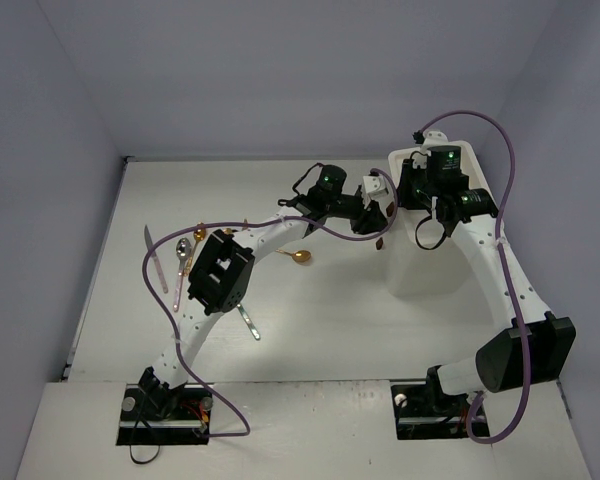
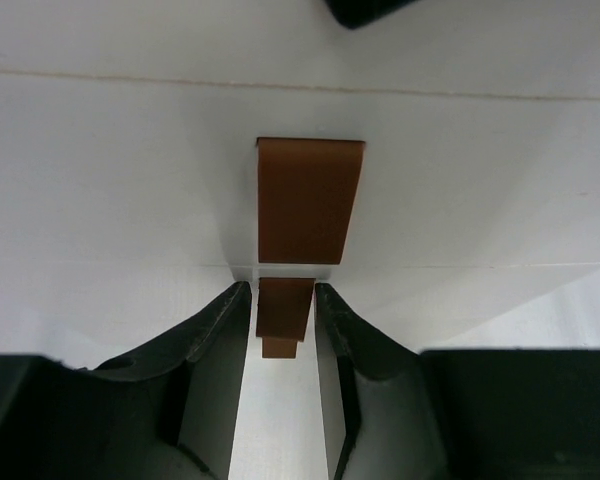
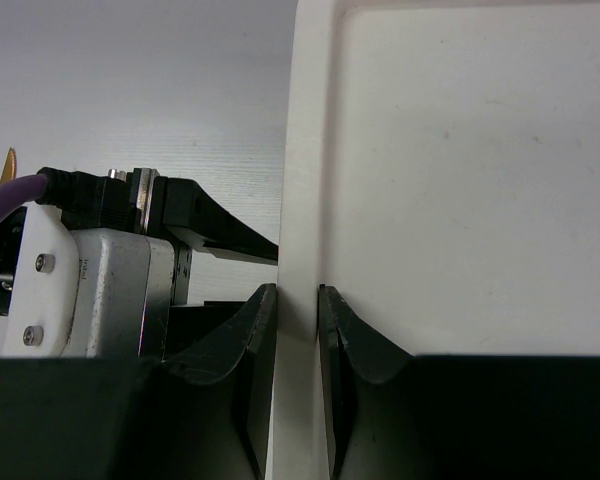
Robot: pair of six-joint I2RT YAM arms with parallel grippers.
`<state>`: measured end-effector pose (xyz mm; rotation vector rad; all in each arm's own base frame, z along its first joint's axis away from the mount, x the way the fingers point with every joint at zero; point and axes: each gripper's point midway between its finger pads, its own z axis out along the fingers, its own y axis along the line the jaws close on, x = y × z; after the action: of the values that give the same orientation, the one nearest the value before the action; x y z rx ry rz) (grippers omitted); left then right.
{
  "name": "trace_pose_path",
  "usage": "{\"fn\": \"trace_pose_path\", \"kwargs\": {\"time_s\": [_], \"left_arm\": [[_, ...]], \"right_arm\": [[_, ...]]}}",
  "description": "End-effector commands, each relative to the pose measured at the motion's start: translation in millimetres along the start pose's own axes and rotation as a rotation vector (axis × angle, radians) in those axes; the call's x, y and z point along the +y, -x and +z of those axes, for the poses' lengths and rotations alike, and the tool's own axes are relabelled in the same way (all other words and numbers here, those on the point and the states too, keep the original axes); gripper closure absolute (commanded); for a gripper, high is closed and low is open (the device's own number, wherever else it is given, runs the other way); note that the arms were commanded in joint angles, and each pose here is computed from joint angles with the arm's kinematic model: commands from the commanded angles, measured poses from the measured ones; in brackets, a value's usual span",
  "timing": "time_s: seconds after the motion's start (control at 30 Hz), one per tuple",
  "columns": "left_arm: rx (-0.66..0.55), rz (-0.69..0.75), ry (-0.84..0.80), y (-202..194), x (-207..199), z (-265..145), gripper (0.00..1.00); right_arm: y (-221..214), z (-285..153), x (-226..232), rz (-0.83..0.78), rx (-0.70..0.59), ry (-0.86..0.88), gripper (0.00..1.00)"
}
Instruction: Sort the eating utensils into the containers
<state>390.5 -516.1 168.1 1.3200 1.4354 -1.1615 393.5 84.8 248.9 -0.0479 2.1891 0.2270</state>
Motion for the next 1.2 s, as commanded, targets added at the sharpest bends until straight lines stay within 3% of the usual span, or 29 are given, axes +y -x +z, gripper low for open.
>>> {"fn": "trace_pose_path", "kwargs": {"time_s": [0.0,0.3,0.5,0.63,1.17], "left_arm": [[-0.093,0.108,-0.005,45.3,-0.8,-4.9,0.65],[-0.089,0.100,0.009,41.7,3.7,-3.0,0.62],[-0.088,0.091,-0.001,39.5,3.0,-1.4,0.78],[-0.093,0.101,0.006,44.9,2.4,-4.6,1.00],[-0.042,0.084,0.111,29.8,18.4,-65.6,1.00]], "right_arm": [[16.3,-0.1,28.0,0.021,-0.046,0.124,1.00],[15.1,1.0,27.3,0.021,-0.043,0.123,1.00],[15.1,2.5,28.1,0.020,-0.040,0.126,1.00],[18.8,1.1,25.5,0.017,-0.053,0.109,1.00],[25.1,0.2,-19.4,0.038,-0.085,-0.064,1.00]]}}
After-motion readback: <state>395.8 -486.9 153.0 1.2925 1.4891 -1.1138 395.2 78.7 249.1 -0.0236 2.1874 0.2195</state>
